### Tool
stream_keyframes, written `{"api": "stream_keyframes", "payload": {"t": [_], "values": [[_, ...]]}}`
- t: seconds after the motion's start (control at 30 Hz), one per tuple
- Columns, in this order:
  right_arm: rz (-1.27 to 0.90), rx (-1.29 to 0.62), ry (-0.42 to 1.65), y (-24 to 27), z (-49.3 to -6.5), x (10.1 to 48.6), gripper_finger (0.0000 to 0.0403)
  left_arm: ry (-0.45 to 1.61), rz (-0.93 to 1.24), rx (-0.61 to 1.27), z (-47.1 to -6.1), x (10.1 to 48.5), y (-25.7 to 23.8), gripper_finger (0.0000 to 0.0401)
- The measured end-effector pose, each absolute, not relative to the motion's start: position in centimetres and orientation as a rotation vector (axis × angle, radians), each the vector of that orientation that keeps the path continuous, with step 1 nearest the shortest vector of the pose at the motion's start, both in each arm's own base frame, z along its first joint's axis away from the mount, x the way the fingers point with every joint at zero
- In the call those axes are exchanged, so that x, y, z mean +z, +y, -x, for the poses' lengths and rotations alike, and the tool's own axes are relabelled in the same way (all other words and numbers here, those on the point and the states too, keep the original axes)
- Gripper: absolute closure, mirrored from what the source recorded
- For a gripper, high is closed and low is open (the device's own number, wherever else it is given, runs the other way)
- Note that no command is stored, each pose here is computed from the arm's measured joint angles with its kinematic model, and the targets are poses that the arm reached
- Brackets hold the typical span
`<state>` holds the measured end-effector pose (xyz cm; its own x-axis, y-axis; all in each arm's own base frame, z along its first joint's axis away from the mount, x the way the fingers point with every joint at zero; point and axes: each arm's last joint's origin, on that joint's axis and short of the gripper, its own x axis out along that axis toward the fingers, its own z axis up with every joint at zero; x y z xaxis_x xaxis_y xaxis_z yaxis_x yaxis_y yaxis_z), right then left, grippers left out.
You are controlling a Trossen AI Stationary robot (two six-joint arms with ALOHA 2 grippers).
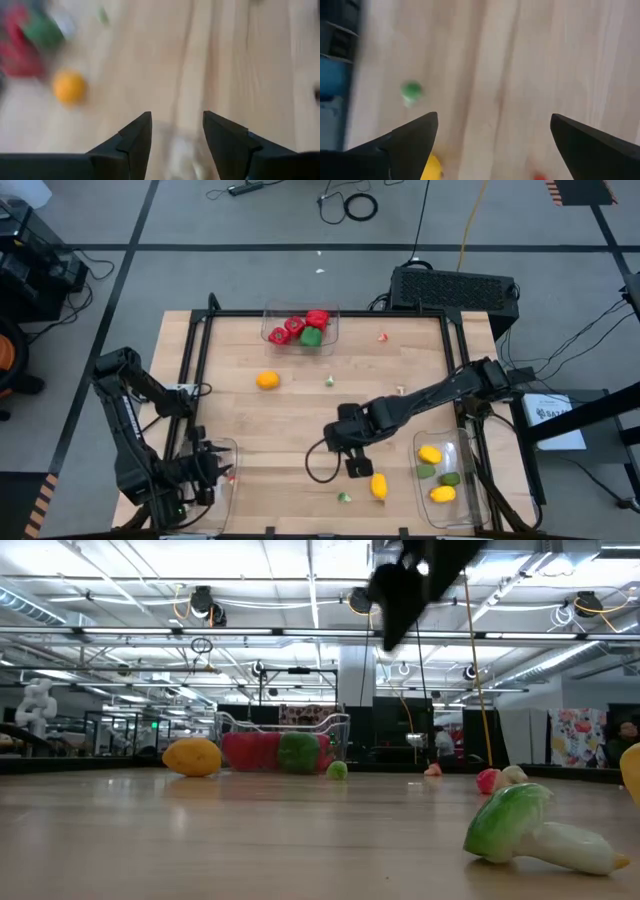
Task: Sort produce into baskets
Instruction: Put the red mushroom into the bottom left transparent bin
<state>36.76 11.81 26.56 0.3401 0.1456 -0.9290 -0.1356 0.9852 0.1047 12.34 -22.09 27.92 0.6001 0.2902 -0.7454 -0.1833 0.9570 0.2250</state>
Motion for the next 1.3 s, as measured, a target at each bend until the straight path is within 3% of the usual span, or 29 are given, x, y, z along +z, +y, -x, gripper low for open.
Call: {"api": "stream_keyframes", "payload": {"t": [0.13,0.3,0.6,1.0,1.1,1.3], "values": [[-0.021,0.106,1.345,11.7,-35.1,22.8,0.0023,0.743,-0.236,0.292,-13.1,28.5,-21.8,0.0219],[-0.025,-0.013,1.455,10.9,-31.7,19.9,0.0023,0.740,-0.308,0.310,-14.2,28.6,-21.2,0.0219],[-0.029,-0.178,1.256,8.7,-28.1,18.6,0.0023,0.753,-0.302,0.355,-15.3,28.5,-20.4,0.0219],[-0.044,-0.226,1.315,7.7,-26.1,15.7,0.0026,0.759,-0.316,0.349,-15.4,28.5,-20.4,0.0219],[-0.049,-0.224,1.300,7.7,-26.2,15.7,0.0044,0.759,-0.317,0.349,-15.4,28.5,-20.4,0.0219],[-0.049,-0.245,1.272,7.9,-26.5,15.6,0.0119,0.759,-0.316,0.349,-15.4,28.5,-20.4,0.0219]]}}
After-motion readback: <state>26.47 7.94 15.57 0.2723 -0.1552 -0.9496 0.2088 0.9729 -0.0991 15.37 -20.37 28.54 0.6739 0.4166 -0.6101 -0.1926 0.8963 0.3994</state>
